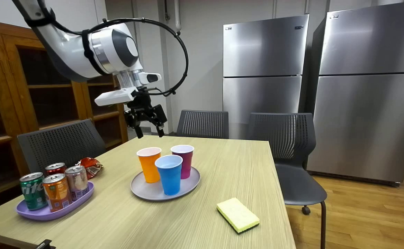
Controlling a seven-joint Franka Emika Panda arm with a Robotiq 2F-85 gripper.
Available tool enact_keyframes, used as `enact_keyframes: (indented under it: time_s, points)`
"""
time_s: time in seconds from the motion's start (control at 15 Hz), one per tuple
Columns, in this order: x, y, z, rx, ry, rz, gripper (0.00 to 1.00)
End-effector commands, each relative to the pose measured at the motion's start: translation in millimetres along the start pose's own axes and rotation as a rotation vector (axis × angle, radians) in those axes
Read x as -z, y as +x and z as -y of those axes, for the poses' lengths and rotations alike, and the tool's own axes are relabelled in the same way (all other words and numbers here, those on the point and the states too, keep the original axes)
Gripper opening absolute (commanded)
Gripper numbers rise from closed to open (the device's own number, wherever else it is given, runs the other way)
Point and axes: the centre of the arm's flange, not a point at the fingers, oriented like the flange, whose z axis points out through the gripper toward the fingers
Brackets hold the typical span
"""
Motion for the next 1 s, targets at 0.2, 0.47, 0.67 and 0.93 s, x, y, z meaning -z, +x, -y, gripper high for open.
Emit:
enact_keyframes:
  time_s: [0.2, 0.47, 0.67, 0.93]
  points:
    - [47.7, -49.6, 17.2, -0.011, -0.002, -0.058, 1.00]
    - [49.6, -86.4, 41.5, 0.102, -0.076, -0.016, 1.00]
    - [38.8, -73.3, 40.8, 0.102, -0.049, -0.014, 1.00]
    - [38.1, -76.9, 41.6, 0.109, -0.053, -0.011, 1.00]
